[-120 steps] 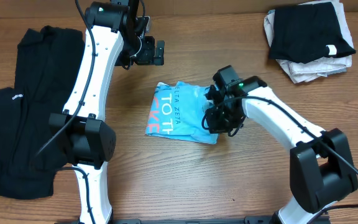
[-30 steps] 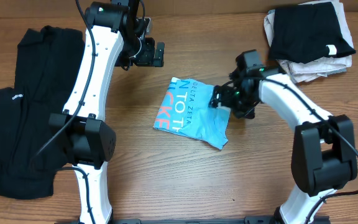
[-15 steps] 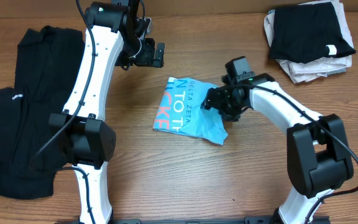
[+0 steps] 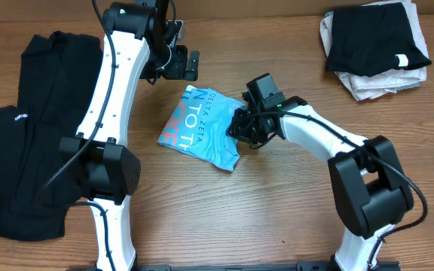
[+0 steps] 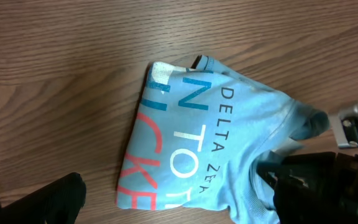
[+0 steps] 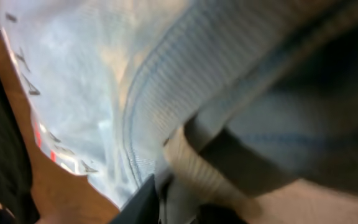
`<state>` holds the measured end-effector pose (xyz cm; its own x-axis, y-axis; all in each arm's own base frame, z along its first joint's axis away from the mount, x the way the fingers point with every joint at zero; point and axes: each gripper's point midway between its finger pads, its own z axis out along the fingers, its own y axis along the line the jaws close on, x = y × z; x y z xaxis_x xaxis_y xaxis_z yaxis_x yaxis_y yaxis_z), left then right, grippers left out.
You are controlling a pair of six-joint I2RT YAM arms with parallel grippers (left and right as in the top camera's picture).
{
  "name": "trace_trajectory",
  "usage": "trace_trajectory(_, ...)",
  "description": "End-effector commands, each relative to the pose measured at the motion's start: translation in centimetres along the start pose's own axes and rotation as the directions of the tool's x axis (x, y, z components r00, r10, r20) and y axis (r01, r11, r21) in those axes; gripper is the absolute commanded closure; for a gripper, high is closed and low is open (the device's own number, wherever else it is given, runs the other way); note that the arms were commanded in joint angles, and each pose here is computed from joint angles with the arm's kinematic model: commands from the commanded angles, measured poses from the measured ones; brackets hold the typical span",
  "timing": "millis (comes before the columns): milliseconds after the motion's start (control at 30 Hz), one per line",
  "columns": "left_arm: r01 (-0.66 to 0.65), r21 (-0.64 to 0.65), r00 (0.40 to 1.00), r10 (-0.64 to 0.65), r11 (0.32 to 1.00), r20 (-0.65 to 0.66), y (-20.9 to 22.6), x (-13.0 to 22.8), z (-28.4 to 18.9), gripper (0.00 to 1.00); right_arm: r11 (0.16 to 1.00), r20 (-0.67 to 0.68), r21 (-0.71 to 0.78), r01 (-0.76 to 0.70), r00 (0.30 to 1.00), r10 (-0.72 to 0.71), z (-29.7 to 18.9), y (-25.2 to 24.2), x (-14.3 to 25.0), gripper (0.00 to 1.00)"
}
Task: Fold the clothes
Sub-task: 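Grasp the light-blue bundle's right edge with the right gripper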
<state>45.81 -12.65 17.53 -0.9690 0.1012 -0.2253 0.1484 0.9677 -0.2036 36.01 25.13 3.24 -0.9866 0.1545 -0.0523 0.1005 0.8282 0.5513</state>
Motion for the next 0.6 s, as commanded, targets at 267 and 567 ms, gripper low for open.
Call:
trace_trajectory(267,-0.019,-0.026,0.999,0.02,0.999,0.05,0.7,-1.0,-1.0,0.0,0.987,0.064,-0.155,0.039,0.997,-0.03,-1.6,2.8,-3.0,0.96)
trace_trajectory(567,-0.009,-0.029,0.999,0.011,1.0,0.053,1.2,-1.1,-1.1,0.0,0.995,0.08,-0.038,-0.09,0.992,0.093,-3.3,-1.9,-4.6,0.62)
